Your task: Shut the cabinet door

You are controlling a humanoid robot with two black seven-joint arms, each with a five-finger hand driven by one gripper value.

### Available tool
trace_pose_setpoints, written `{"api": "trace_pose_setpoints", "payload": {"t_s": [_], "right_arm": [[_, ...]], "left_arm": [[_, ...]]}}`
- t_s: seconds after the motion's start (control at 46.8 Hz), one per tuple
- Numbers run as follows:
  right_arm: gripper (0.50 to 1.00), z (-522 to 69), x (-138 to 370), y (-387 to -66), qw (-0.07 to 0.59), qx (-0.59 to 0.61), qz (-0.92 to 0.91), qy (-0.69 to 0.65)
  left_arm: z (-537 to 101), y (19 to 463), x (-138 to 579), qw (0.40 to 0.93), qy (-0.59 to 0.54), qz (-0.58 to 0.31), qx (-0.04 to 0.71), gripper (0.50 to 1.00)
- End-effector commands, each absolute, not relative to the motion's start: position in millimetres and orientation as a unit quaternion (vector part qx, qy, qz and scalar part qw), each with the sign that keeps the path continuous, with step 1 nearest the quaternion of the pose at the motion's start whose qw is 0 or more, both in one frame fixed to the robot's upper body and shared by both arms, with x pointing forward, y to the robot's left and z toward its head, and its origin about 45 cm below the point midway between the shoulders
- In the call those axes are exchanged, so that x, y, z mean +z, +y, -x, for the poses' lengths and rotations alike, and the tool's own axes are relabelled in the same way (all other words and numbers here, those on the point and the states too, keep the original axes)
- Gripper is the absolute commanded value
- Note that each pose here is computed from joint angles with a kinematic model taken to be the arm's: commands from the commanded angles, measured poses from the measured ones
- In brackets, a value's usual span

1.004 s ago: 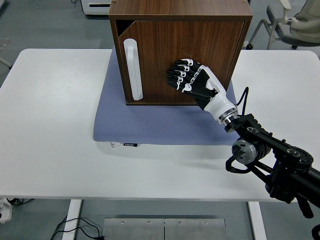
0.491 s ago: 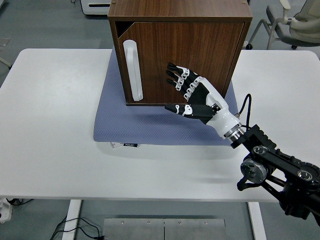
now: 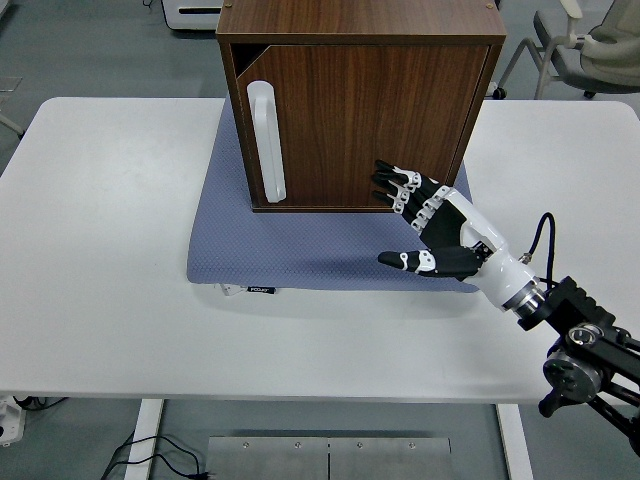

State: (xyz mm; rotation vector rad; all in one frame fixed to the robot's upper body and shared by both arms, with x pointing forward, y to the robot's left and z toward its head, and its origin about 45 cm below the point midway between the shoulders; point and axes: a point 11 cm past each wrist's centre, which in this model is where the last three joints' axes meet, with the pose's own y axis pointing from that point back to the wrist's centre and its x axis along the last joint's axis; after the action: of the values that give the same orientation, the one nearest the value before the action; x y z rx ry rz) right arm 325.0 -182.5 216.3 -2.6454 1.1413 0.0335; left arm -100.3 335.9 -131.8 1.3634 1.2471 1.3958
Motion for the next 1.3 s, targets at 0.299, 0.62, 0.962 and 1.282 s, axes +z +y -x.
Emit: {"api": "trace_pose_setpoints", "payload": {"t_s": [0.299,0.62,0.962,1.282], "right_arm": [[1.0,-309.4,199.8,-259.3,0.094,0.022,0.886,0.454],[1.0,-316.6,208.7,-314.9,0.154,0.054,0.82,0.549],[1.0,-325.5,214.1,-333.3,0.201,0.082,0.78,0.586],[1.0,-309.6,192.8,-337.2,0.203,0.115,0.762,0.604]], "left_arm": [[100.2,335.9,-131.8,0.401,0.493,-0.539,0.552,1.0],[100.2,335.9,-131.8,0.401,0.493,-0.539,0.552,1.0],[100.2,335.9,-131.8,0.401,0.493,-0.539,0.552,1.0],[100.2,335.9,-131.8,0.401,0.493,-0.539,0.552,1.0]]}}
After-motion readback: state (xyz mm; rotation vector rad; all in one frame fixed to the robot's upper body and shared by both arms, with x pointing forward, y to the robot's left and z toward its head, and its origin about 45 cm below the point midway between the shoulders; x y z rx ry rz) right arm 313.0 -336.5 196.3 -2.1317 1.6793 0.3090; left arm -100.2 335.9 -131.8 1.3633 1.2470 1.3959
